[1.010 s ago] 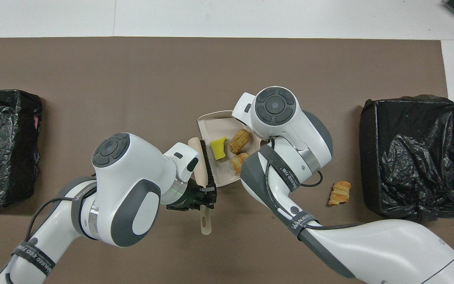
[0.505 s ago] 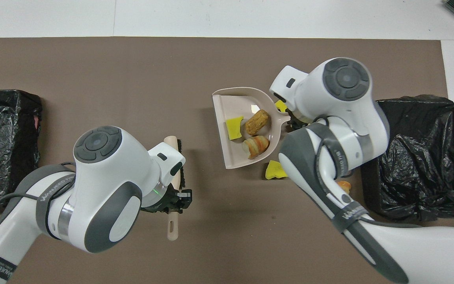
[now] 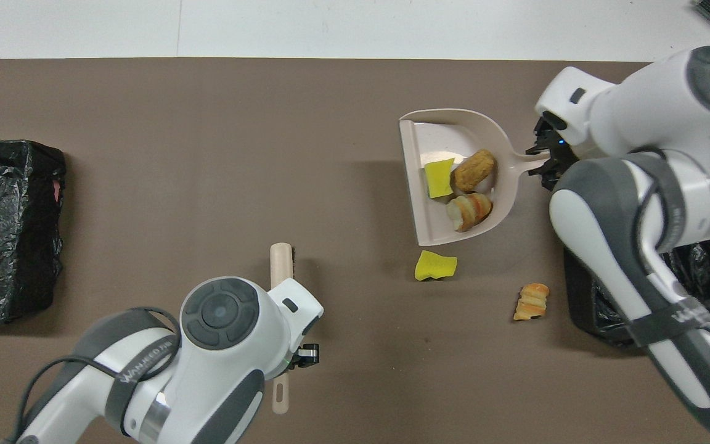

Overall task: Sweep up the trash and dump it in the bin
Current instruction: 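Carry the dustpan with the right gripper over the bin nearest it, then tip the dustpan with the right gripper to dump pieces into the bin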

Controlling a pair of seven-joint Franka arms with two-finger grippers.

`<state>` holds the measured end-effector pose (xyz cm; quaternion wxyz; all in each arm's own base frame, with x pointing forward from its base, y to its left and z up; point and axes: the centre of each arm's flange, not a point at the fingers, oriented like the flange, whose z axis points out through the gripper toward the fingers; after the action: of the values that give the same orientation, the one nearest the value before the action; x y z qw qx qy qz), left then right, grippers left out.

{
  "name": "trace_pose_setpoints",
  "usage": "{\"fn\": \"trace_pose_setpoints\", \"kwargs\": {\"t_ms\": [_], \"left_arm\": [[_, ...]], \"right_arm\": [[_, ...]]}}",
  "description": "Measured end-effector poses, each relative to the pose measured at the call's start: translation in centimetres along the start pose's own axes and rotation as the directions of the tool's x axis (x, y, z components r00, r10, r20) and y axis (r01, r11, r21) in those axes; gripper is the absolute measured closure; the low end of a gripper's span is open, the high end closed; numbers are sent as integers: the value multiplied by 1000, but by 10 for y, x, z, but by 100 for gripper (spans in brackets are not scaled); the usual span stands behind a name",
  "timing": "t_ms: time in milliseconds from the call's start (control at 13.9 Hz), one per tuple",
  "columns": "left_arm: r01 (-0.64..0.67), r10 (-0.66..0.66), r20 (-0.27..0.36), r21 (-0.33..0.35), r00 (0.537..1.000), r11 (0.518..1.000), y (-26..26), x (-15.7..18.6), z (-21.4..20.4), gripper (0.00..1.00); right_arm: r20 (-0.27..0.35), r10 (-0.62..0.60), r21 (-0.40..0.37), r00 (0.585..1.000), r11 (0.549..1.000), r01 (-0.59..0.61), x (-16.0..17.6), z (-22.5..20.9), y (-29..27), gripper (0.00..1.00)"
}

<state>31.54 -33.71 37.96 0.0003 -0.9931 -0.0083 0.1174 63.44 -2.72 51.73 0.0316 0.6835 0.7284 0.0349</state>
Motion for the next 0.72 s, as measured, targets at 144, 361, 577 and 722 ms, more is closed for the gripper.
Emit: {"fn": "trace_pose_setpoints", "kwargs": {"t_ms": [144, 361, 577, 722], "left_arm": [[13, -13, 2, 9, 1000, 1000, -2, -5, 14, 74], [21, -21, -9, 5, 1000, 1000, -9, -5, 24, 74], [25, -25, -11, 6, 1000, 1000, -13, -7, 28, 74], [25, -25, -6, 12, 1000, 1000, -15, -8, 33, 74]], "right_arm": [[8, 4, 29, 1000, 1000, -4, -61, -8, -17, 69], [26, 6, 45, 1000, 999, -7, -149, -13, -48, 69], [155, 8, 55, 988, 998, -17, -195, -11, -73, 69], [260, 5, 63, 966, 998, -22, -191, -2, -80, 69]]}}
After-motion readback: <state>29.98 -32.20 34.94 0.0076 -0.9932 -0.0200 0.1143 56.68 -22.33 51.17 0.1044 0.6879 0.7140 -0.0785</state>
